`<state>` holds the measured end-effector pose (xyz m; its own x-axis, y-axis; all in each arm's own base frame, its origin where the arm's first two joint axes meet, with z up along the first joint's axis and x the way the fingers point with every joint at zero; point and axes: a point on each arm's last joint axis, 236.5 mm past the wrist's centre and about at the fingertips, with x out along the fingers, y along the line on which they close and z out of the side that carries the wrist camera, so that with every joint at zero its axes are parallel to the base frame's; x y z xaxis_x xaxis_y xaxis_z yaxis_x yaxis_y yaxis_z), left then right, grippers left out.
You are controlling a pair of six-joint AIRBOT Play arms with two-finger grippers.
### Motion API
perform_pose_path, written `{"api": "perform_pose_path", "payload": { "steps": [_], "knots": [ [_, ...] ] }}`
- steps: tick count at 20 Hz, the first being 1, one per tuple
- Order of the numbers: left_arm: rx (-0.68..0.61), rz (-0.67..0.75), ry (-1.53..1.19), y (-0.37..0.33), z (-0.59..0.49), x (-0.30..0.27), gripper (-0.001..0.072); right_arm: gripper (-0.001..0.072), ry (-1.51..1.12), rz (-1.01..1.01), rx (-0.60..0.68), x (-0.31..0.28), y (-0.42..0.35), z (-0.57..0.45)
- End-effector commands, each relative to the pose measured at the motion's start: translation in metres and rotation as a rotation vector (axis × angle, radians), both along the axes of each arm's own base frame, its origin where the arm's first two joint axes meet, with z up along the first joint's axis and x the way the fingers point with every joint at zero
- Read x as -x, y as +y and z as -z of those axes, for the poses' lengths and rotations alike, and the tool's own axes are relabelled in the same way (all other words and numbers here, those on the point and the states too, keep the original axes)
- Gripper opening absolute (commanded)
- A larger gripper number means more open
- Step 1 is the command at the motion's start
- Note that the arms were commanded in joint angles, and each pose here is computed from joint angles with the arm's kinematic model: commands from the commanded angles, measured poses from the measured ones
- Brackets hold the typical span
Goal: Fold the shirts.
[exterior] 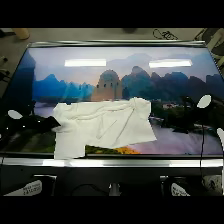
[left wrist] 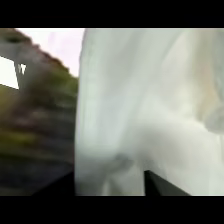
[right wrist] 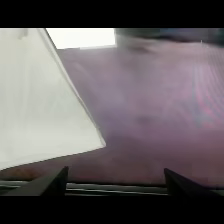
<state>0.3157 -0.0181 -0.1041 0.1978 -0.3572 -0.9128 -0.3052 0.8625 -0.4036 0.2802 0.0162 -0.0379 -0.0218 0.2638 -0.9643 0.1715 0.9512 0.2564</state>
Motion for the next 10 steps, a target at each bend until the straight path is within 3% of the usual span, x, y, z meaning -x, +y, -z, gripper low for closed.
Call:
{"api": "perform_pose_path", "payload": {
  "steps": [1, 2, 3, 7, 10],
  "knots": [
    [0.004, 0.014, -0.004, -0.011, 0.008, -0.003, 0.0191, 0.0664, 0.05, 0.036, -0.009, 0.016, 0.004, 0.024],
    [0.008, 0.032, -0.005, -0.013, 0.005, -0.002, 0.0069, 0.0664, 0.082, 0.037, -0.022, 0.024, 0.008, 0.032],
    [0.011, 0.064, -0.011, -0.015, 0.001, -0.002, 0.0024, 0.0664, 0.105, 0.032, -0.046, 0.03, 0.013, 0.041],
    [0.006, 0.108, -0.074, -0.017, -0.028, -0.007, 0.0024, 0.0661, 0.117, 0.065, -0.198, 0.02, 0.045, 0.055],
    [-0.003, 0.113, -0.127, -0.018, -0.05, -0.008, 0.0024, 0.0658, 0.165, 0.089, -0.233, 0.021, 0.052, 0.067]
  ]
}}
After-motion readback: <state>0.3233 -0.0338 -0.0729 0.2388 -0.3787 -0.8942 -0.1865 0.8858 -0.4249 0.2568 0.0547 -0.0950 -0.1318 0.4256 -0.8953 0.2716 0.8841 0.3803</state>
